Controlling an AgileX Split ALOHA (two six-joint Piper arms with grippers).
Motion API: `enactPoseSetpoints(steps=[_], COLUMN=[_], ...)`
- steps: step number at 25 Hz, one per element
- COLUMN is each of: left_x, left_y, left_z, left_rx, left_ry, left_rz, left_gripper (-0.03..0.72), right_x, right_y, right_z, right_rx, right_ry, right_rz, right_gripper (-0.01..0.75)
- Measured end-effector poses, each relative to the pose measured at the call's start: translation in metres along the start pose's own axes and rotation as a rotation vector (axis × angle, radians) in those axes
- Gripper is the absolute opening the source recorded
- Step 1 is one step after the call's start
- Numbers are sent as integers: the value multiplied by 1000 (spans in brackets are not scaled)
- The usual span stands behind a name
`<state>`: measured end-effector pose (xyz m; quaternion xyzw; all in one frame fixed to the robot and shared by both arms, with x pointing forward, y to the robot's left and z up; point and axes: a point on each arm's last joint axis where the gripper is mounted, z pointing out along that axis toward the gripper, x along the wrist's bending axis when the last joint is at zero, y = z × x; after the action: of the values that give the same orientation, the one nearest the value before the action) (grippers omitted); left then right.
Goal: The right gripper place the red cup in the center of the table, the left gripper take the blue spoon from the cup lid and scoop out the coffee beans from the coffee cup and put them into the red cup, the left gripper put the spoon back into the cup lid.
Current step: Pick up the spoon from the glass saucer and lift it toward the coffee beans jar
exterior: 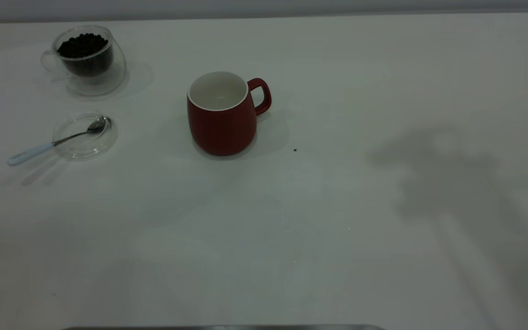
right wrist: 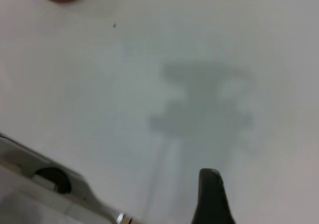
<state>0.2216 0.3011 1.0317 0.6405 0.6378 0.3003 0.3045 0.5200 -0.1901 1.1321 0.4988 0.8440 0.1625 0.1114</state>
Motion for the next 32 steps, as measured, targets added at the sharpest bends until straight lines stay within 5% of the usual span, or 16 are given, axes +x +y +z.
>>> enactPoseSetpoints(steps=[10,16,32], left_x=[0,0,0], left_y=[0,0,0], left_z=[0,0,0], left_rx=[0,0,0], left_ry=[0,0,0], left_rz=[7,7,7], left_gripper=[559,559,559], right_x=[13,17,40], right_y=[-170,-241,-316], right_z=[9,14,-32], right_rx=[182,112,-595], right_ry=[-53,-94,-225], right_rz=[147,238,260], right_gripper=[572,572,572])
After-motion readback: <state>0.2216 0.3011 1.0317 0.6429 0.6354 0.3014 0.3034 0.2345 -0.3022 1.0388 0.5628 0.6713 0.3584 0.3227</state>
